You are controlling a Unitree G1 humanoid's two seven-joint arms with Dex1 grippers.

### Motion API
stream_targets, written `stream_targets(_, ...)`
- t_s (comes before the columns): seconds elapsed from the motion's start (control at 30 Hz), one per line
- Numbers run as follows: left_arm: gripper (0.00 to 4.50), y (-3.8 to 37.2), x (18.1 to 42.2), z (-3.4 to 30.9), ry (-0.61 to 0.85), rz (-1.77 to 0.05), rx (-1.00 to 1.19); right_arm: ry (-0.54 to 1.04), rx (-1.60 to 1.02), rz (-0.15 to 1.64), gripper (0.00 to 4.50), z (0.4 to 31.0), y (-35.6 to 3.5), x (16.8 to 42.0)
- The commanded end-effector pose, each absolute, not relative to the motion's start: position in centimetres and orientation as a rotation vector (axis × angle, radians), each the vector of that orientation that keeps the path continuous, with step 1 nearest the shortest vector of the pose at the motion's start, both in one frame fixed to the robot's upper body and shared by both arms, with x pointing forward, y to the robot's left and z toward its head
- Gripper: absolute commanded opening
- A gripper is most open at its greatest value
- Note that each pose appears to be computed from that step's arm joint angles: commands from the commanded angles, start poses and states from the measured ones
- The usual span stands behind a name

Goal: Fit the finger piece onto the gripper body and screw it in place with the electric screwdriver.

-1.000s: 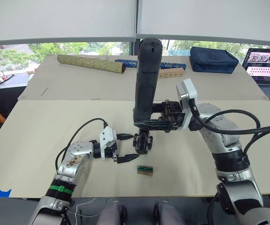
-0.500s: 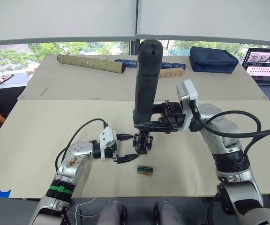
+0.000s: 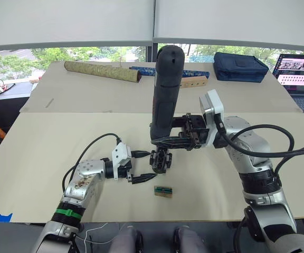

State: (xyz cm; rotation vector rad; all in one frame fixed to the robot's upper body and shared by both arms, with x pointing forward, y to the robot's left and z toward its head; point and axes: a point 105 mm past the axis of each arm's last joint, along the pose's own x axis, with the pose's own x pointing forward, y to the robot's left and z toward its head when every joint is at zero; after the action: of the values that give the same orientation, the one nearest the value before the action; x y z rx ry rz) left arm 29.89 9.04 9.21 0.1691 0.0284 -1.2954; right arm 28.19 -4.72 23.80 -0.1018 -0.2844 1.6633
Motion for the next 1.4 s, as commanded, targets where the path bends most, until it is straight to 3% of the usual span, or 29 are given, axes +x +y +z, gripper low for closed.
stream_targets(0.03,4.5,8.7,29.6,9.8,-0.011,-1.303,0.179,-0.362,-0.124,1.669,1.9,25.2,-5.0,27.7)
stream_targets(1.4,4.5,8.5,29.5,9.8,-0.012,-1.297,0.171,-0.224,-0.087,1.681,1.9,23.5,-4.3,28.4)
